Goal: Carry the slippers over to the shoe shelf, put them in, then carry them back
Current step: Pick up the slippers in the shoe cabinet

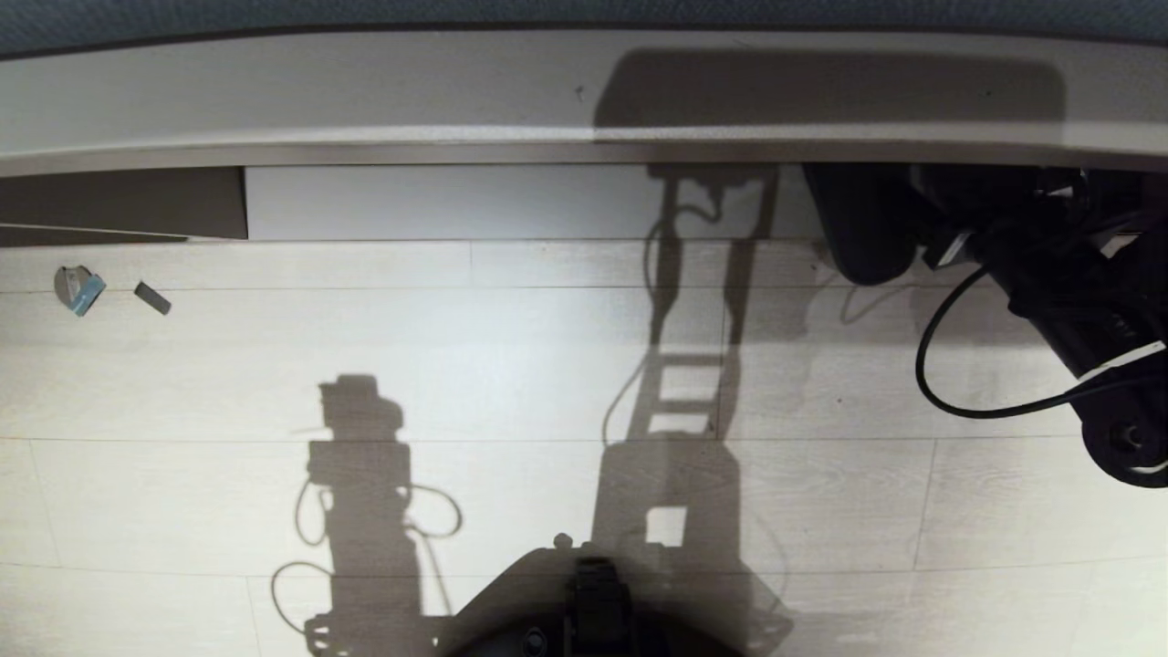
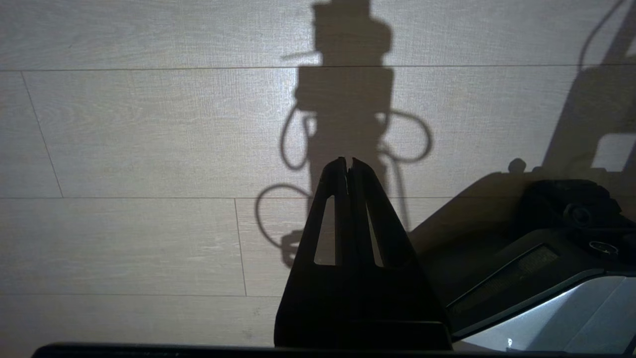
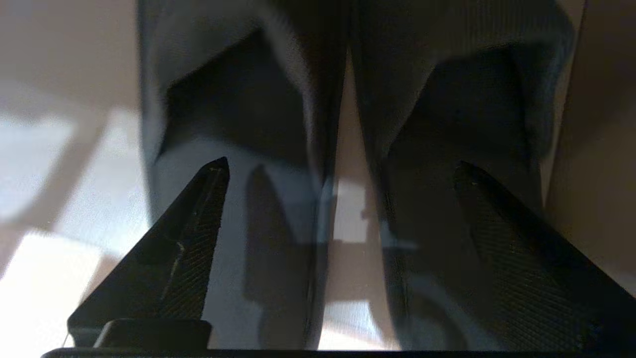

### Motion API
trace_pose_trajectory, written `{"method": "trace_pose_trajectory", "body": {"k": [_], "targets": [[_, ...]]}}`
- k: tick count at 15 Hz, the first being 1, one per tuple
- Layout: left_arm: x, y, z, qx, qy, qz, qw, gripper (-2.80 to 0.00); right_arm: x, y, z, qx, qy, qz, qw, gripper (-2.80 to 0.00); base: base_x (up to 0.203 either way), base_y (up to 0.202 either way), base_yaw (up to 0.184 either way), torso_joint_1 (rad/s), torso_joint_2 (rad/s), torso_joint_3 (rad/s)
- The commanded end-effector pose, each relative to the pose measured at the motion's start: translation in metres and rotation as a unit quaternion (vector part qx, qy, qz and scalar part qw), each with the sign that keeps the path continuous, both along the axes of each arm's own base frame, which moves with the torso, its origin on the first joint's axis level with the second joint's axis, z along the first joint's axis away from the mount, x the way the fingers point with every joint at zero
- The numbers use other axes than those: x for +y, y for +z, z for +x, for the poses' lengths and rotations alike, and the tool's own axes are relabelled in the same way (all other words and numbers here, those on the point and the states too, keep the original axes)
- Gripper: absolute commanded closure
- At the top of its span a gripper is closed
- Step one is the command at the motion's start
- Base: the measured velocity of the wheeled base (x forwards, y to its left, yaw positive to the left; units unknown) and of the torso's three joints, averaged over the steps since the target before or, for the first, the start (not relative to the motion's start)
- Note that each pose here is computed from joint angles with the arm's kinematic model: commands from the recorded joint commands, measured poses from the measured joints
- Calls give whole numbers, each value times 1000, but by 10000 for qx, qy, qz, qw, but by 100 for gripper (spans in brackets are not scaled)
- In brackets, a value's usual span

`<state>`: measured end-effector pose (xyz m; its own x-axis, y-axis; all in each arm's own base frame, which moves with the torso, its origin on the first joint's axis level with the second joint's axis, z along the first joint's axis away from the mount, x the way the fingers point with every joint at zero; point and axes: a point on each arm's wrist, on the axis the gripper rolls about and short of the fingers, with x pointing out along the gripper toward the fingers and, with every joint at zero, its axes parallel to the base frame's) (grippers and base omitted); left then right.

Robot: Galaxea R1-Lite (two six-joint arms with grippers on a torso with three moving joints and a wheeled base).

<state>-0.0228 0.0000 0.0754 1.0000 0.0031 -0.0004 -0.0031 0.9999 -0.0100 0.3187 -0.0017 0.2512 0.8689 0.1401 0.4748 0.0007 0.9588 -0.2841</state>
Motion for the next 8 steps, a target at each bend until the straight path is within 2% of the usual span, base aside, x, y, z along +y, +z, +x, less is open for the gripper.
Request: {"method": "trace_pose_trajectory", "body": {"k": [1,4,8], "targets": [[0,0,0,-2,0,-4,10000,0,0,0,12,-84,18,20,10000,-280,0,0,0,0,0,0],[0,0,0,5,0,-4,10000,0,-1,4,28,-285,106,150,9994,-280,0,0,0,0,0,0],[0,0,0,-2,3,-4,10000,0,0,9,49,-800,295,364,9957,-280,0,0,0,0,0,0]]}}
